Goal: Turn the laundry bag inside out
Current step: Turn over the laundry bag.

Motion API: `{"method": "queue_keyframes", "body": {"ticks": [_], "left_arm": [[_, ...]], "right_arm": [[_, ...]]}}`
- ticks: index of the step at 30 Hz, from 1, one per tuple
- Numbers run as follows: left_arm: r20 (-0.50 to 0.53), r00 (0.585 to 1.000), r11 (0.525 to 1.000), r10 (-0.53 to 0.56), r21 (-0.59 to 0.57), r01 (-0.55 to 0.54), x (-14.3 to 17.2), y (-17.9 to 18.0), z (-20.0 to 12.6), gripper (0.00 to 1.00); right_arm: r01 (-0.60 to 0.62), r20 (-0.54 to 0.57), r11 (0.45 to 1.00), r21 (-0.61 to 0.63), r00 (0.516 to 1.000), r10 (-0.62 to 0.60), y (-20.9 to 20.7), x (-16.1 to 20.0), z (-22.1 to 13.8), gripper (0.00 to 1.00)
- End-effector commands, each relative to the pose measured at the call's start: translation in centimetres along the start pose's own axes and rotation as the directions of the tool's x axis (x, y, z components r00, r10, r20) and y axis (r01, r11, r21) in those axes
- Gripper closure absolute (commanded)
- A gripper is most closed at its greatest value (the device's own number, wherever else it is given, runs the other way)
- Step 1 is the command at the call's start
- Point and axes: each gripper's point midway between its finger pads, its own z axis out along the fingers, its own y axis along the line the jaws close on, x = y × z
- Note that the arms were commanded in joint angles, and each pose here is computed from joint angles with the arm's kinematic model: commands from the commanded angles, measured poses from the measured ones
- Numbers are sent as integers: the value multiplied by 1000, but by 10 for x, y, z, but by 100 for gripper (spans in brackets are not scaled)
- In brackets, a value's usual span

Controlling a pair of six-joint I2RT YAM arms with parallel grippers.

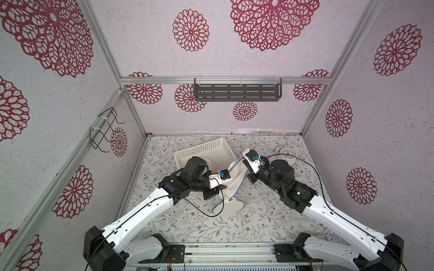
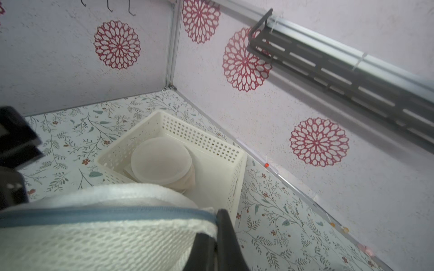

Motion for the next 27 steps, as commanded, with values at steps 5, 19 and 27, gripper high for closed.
{"method": "queue_keyframes", "body": {"ticks": [5, 19, 27], "left_arm": [[-12, 1000, 1000, -11, 20, 11, 18, 0, -22, 100], [37, 972, 962, -231, 161, 222, 13, 5, -7, 100], [82, 974, 949, -210, 258, 183, 1, -10, -8, 91]], "right_arm": [[-221, 16, 966, -133, 974, 225, 4, 7, -5, 61], [95, 358, 962, -256, 934, 3, 53, 25, -68, 9], [224, 292, 924, -311, 947, -132, 62, 19, -37, 8]]}}
